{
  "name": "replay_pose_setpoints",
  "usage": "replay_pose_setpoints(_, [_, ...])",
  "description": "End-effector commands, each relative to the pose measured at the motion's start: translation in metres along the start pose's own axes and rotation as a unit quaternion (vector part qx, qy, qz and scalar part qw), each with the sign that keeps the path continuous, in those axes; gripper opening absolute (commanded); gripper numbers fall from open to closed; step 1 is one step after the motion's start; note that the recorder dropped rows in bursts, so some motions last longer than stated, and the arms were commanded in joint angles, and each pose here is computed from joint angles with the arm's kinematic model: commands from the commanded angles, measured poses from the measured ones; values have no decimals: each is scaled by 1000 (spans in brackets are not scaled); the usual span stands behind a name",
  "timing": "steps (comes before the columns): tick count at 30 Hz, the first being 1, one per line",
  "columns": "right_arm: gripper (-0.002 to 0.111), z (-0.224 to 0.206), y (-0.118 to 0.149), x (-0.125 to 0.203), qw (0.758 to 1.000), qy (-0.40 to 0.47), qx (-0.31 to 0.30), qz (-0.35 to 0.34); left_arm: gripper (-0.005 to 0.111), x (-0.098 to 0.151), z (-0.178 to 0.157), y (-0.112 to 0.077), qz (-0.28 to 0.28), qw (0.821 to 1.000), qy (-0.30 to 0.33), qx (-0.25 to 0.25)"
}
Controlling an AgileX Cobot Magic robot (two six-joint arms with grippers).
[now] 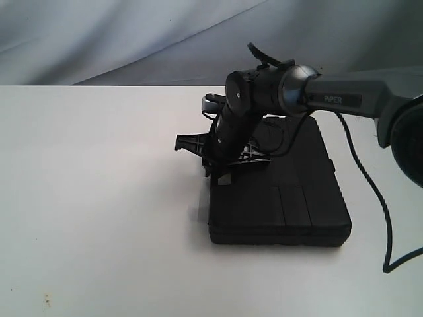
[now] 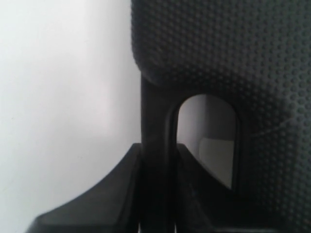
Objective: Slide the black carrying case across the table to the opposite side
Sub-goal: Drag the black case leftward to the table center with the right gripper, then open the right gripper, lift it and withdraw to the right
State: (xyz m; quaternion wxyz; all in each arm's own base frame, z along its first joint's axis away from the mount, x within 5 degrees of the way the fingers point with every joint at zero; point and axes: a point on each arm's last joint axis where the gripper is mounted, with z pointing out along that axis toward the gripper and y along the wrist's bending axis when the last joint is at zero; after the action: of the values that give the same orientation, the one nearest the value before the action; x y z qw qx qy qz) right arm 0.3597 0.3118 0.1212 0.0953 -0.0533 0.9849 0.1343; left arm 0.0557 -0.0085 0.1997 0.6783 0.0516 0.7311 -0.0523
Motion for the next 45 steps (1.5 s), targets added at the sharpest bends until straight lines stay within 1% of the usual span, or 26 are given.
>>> replay_pose_setpoints(1, [4, -3, 6, -1, 1000, -7, -14, -20, 0, 0, 0, 0, -1, 1000, -4, -1])
replay_pose_setpoints(3, [12, -3, 6, -1, 1000, -6, -17, -17, 0, 0, 0, 0, -1, 1000, -4, -1])
replay_pose_setpoints(6, [29, -3, 7, 0, 1000, -2, -23, -5, 0, 0, 0, 0, -1, 1000, -4, -1])
replay_pose_setpoints(9, [38, -5, 7, -1, 1000, -4, -23, -3, 0, 0, 0, 0, -1, 1000, -4, -1])
replay_pose_setpoints(20, [39, -30, 9, -8, 999, -39, -14, -11, 0, 0, 0, 0, -1, 1000, -4, -1])
replay_pose_setpoints(23, [39, -37, 5, -9, 999, -44, 9, -11, 0, 0, 0, 0, -1, 1000, -4, -1])
replay_pose_setpoints(26, [39, -46, 3, -10, 998, -50, 30, -28, 0, 0, 0, 0, -1, 1000, -4, -1])
replay_pose_setpoints(31, [39, -80, 7, -13, 996, -81, 20, -33, 0, 0, 0, 0, -1, 1000, -4, -1])
replay_pose_setpoints(33, [38, -99, 10, -14, 995, -95, 11, -36, 0, 0, 0, 0, -1, 1000, -4, -1])
replay_pose_setpoints(35, [34, -117, 11, -13, 994, -105, 6, -43, 0, 0, 0, 0, -1, 1000, -4, -1])
replay_pose_setpoints(42, [1, -173, 8, -2, 990, -122, 15, -65, 0, 0, 0, 0, -1, 1000, -4, -1])
replay_pose_setpoints(45, [0, -188, 3, 11, 988, -128, 28, -79, 0, 0, 0, 0, -1, 1000, -4, -1])
